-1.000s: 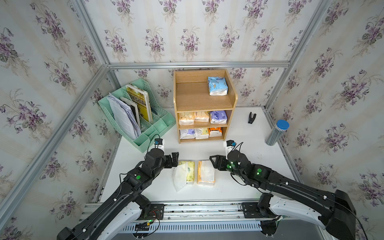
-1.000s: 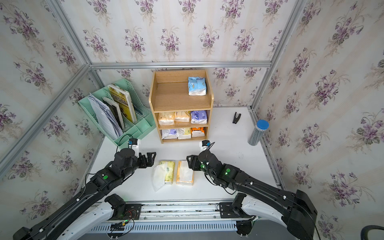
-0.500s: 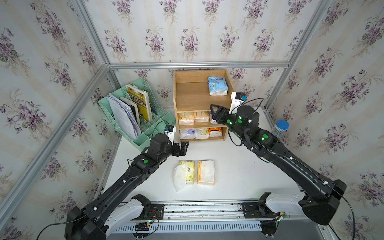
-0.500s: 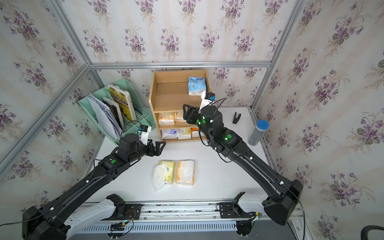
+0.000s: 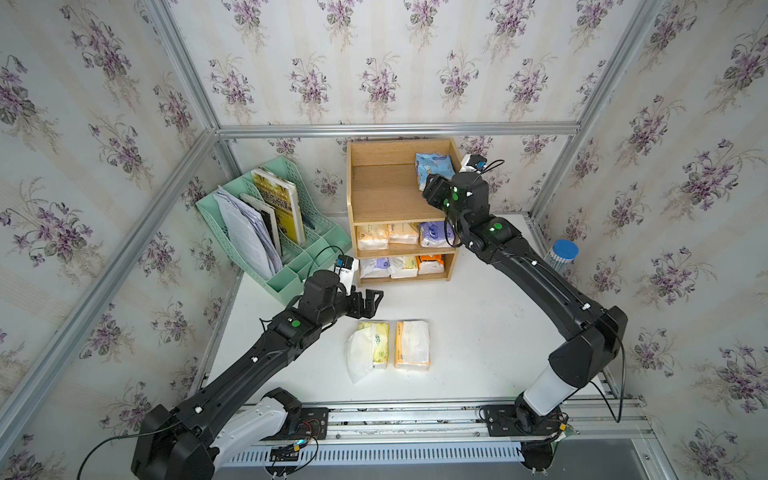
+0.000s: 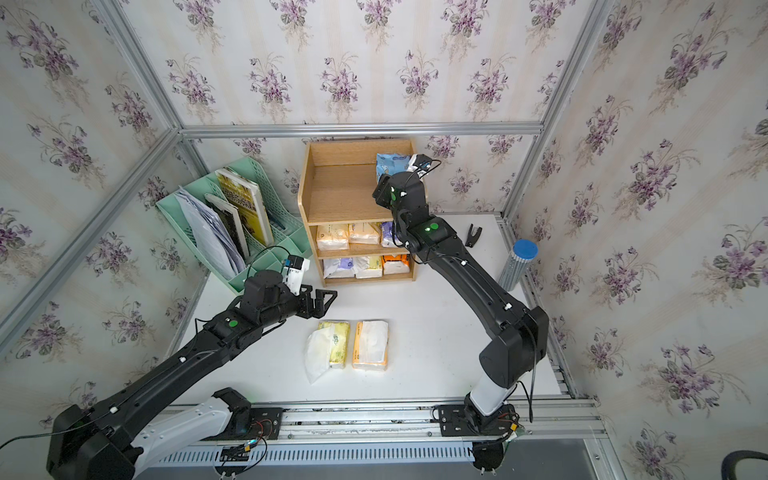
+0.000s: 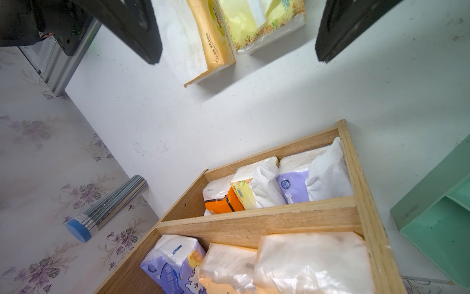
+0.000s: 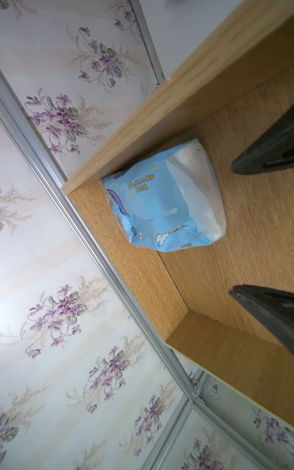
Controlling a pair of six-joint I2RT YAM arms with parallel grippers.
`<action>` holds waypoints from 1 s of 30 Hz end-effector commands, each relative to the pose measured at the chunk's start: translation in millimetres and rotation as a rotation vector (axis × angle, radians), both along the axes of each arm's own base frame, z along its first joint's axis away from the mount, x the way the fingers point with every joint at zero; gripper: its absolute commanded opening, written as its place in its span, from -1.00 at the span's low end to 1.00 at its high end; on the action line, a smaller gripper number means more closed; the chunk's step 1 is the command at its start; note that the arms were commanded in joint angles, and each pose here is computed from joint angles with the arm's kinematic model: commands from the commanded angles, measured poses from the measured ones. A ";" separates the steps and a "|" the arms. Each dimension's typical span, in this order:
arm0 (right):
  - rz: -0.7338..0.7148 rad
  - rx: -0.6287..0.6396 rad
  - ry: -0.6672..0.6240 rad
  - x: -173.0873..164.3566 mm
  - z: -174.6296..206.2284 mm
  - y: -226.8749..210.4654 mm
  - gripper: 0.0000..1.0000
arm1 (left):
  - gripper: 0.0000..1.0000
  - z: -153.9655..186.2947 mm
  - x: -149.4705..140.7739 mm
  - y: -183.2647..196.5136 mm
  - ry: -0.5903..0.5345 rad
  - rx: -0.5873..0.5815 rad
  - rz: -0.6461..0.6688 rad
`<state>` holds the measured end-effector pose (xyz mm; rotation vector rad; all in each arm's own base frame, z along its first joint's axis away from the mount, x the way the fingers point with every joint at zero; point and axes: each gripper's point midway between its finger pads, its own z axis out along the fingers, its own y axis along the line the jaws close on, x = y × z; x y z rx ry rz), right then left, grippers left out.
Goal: Remove the tissue boxes from the shelf
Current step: Pick up a box of tissues from the shelf.
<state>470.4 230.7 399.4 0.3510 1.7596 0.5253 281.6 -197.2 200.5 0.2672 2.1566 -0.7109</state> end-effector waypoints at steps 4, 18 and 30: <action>-0.085 -0.019 -0.006 23.5 -7.3 -2.2 0.46 | 0.98 8.0 -3.4 -8.9 -0.015 -0.069 -0.037; -0.090 -0.077 0.030 58.3 -40.6 14.0 0.35 | 0.98 -3.0 -22.9 5.0 0.006 -0.025 -0.035; 0.078 -0.099 0.013 47.3 -29.2 36.1 -0.62 | 0.98 -4.2 -31.5 8.9 0.044 -0.050 -0.016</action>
